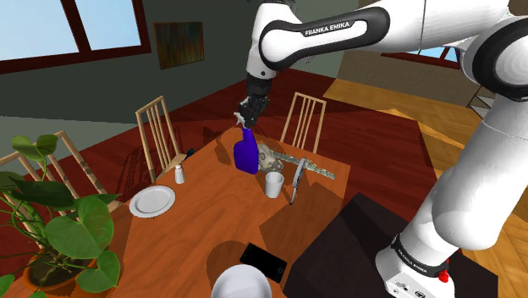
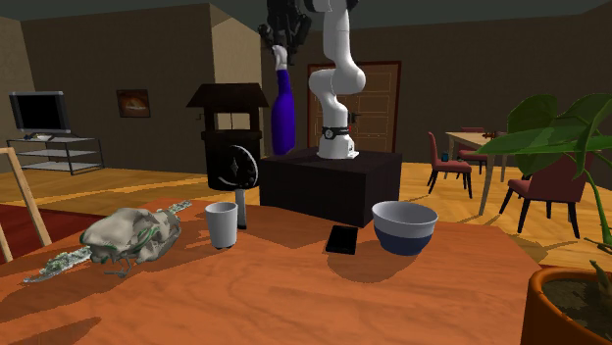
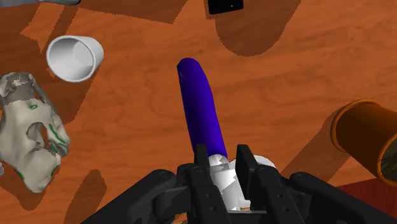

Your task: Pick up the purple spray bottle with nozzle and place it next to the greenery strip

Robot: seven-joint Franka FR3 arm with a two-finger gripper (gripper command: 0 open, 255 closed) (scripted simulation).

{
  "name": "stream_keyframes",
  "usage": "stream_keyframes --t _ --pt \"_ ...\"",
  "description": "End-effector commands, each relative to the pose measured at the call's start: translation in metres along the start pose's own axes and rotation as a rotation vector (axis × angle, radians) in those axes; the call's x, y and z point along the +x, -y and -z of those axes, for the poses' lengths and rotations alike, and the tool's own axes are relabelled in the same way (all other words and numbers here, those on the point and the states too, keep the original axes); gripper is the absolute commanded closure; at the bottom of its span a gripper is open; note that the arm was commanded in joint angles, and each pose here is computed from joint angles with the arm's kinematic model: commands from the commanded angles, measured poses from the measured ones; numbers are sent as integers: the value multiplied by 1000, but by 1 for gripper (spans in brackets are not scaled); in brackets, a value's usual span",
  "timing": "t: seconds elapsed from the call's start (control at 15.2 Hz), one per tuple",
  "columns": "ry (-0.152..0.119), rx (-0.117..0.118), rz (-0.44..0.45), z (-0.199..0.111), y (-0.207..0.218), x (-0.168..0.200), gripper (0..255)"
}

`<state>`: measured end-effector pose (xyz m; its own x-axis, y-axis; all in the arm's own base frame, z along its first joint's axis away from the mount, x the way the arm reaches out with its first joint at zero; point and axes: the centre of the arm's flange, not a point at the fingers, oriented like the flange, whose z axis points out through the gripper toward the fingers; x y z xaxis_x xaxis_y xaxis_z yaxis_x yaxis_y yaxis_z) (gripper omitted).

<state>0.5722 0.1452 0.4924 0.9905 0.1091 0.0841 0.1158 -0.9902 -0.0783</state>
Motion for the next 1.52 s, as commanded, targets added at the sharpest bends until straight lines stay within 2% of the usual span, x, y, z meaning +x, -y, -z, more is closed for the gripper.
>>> stream_keyframes --t 0.0,1.45 --pt "0 0 2 3 -25 -4 255" --pt "0 0 2 30 -311 -47 255"
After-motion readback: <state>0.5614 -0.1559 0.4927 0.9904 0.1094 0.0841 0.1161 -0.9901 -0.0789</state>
